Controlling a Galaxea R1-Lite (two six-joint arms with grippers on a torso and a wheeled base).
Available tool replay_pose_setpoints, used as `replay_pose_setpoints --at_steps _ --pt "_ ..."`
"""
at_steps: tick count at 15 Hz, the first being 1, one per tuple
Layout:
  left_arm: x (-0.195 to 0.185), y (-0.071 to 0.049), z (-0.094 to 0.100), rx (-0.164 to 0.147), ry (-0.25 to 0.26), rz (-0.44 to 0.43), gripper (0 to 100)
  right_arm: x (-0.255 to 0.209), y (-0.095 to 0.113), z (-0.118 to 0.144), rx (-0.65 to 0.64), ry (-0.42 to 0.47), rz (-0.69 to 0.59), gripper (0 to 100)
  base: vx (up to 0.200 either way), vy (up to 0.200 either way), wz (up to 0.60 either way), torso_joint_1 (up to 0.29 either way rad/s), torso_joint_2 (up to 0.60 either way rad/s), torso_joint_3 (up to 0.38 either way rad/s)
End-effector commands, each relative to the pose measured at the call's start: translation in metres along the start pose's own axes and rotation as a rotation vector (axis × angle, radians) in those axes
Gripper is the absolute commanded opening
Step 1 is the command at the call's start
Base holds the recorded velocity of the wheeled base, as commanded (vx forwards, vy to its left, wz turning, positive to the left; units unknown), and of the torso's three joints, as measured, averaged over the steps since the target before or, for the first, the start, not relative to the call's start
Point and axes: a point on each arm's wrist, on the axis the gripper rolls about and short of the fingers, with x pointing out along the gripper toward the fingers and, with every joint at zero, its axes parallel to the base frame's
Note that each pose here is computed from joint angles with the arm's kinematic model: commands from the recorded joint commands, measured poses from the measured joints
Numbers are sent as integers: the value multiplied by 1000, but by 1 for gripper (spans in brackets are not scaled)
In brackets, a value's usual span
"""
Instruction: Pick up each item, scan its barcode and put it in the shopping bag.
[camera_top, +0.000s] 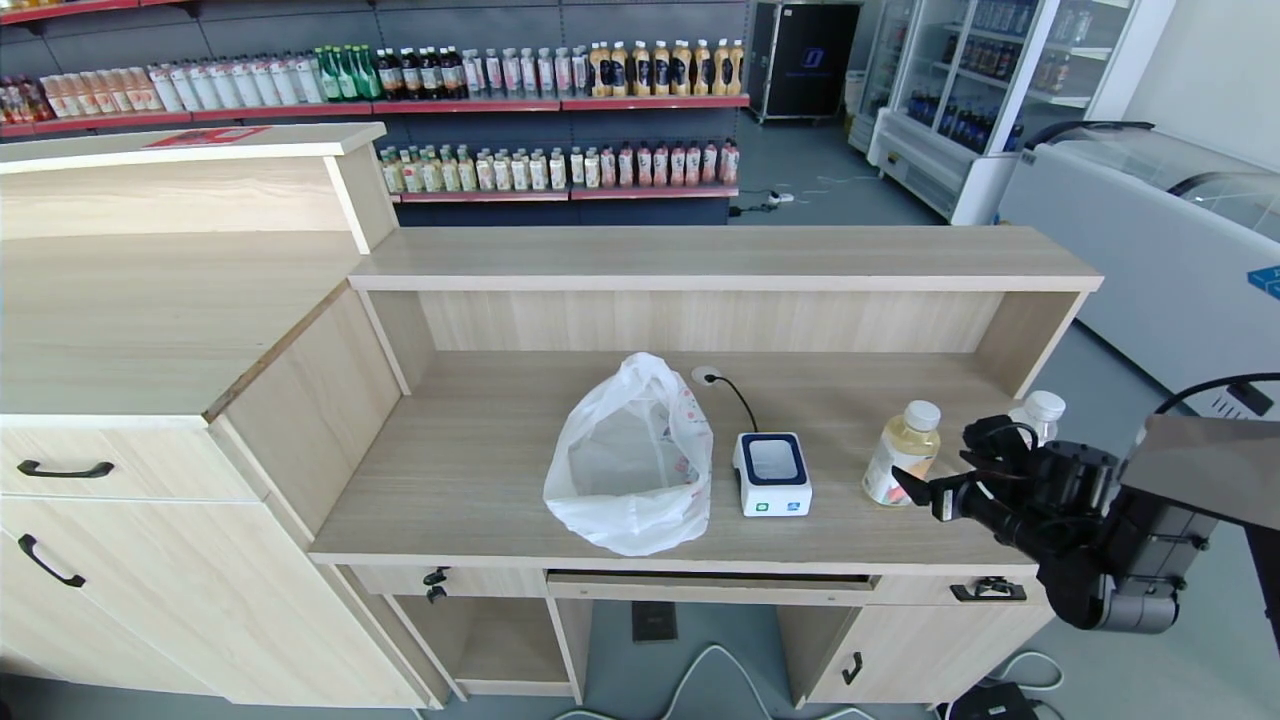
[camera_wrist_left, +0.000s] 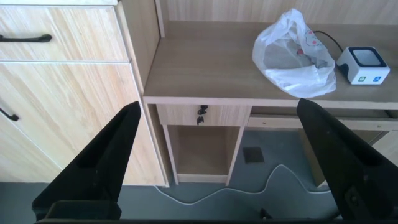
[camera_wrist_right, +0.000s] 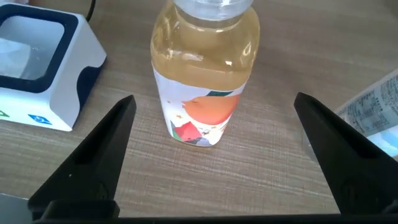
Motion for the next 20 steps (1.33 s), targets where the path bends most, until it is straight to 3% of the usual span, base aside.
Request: replay_pose_setpoints --at_steps 1,14,20 --pt "0 0 0 0 1 0 100 12 2 -3 12 -19 7 100 0 0 0 0 0 0" --pt "0 0 0 0 1 0 100 54 19 -17 48 -60 52 100 0 0 0 0 0 0" --pt "0 0 0 0 1 0 100 79 41 -19 39 -83 54 100 0 0 0 0 0 0"
